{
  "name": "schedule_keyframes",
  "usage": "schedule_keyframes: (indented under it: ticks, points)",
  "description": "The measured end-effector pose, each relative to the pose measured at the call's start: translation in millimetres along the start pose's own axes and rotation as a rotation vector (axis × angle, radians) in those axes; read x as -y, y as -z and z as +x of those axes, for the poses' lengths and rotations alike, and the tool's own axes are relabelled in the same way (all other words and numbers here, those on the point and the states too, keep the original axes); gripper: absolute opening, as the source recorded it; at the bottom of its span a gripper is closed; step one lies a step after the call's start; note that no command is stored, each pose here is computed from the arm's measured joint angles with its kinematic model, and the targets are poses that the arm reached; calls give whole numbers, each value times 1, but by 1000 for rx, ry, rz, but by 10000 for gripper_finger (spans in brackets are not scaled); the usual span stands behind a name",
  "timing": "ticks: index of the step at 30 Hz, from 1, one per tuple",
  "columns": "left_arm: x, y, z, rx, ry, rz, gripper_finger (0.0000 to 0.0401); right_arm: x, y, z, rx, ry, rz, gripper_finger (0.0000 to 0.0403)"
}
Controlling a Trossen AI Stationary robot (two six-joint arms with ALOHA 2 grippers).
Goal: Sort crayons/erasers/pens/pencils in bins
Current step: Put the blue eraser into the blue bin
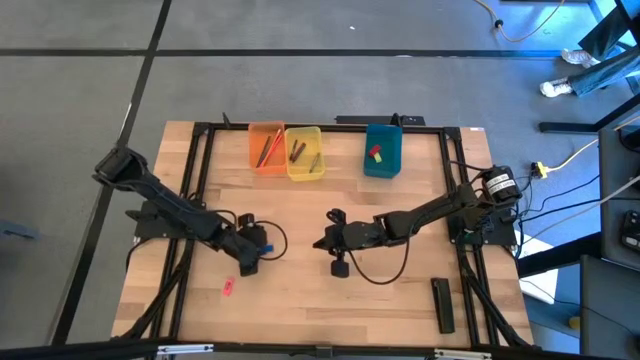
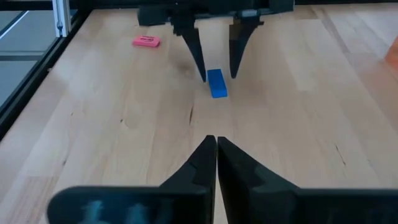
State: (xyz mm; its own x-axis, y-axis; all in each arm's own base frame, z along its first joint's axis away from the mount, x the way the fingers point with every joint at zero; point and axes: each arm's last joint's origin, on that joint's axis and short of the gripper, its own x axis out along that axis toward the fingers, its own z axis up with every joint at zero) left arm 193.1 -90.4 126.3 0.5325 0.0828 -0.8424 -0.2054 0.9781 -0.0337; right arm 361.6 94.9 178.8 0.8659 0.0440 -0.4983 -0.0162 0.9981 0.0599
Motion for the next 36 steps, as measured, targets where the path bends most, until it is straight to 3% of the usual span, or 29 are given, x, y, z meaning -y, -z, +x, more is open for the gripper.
schedule_keyframes:
  ticks: [6,19,26,36]
  points:
    - [1,5,12,-60,-28,17,179,0,0,0,-1,0,23,19]
    - [4,0,12,-58,-15,10,81,0,1,0,-6,1,24,19]
    - [11,-13,7,-60,-16,37,78,-2,2,0,-11,-4,16,19]
    - [19,-53,-7,34,-35,110,76,-2,11,-3,-116,13,5,19]
